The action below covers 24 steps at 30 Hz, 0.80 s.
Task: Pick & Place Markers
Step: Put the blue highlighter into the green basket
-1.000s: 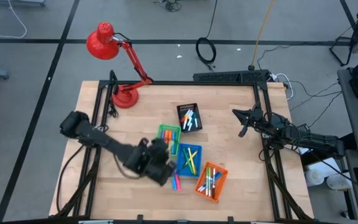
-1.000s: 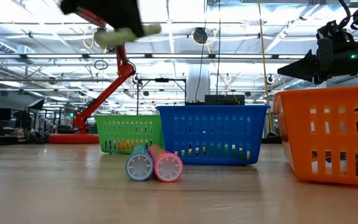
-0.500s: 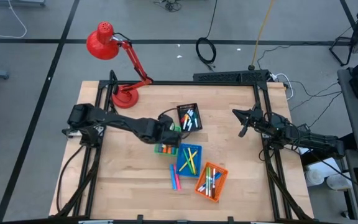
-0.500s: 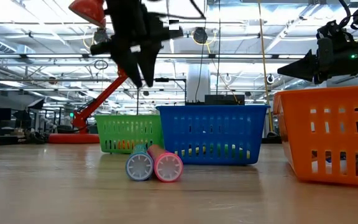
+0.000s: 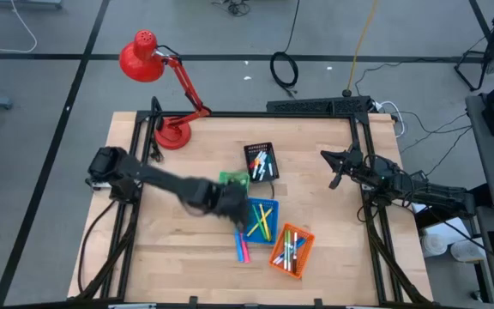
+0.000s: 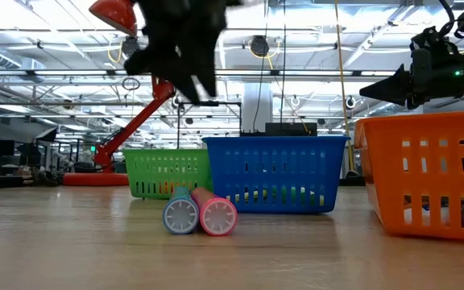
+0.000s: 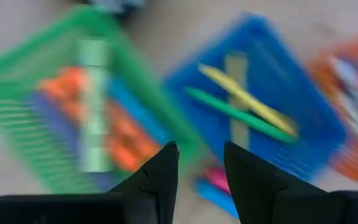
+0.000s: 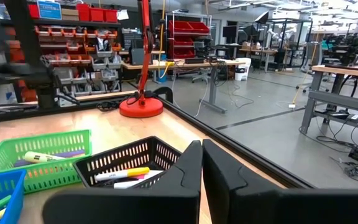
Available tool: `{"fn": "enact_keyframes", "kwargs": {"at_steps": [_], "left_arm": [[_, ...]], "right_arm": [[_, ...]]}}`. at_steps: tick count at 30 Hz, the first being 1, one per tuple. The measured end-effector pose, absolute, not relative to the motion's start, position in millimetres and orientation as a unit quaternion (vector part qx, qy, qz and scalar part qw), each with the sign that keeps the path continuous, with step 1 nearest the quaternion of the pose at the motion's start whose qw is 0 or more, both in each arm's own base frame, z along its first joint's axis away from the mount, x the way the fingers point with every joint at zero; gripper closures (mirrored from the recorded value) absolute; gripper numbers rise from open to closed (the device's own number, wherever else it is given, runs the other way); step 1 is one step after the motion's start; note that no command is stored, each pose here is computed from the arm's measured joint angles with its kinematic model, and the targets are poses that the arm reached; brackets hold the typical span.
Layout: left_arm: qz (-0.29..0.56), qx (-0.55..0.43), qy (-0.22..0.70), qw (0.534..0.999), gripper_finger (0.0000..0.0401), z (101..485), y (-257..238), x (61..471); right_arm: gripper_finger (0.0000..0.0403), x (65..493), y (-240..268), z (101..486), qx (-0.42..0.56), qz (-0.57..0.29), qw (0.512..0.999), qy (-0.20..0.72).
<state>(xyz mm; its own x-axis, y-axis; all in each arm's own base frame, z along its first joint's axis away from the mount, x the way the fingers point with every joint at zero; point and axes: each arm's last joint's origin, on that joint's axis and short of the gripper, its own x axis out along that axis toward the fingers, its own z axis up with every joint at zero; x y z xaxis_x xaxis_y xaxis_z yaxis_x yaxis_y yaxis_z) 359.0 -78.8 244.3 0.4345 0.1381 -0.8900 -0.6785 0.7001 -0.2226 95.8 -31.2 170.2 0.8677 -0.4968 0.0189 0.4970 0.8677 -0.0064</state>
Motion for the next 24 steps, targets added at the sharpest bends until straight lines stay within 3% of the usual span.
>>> {"fn": "enact_keyframes", "kwargs": {"at_steps": [6, 12, 17, 24], "left_arm": [[0.091, -0.203, 0.397, 0.89, 0.0268, 257.4, -161.7, 354.0], [0.034, -0.082, 0.323, 0.942, 0.0268, 242.0, -230.6, 343.3], [0.038, -0.05, 0.327, 0.943, 0.0267, 189.2, -257.9, 352.7], [0.15, -0.18, 0.403, 0.885, 0.0267, 149.1, -238.8, 357.1]], "right_arm": [[0.0403, 95.8, -31.2, 170.3, -0.006, -0.257, 0.966, -0.008], [0.0403, 95.7, -31.2, 170.3, -0.006, -0.257, 0.966, -0.009], [0.0403, 95.8, -31.2, 170.3, -0.006, -0.257, 0.966, -0.008], [0.0403, 95.7, -31.2, 170.3, -0.006, -0.257, 0.966, -0.009]]}}
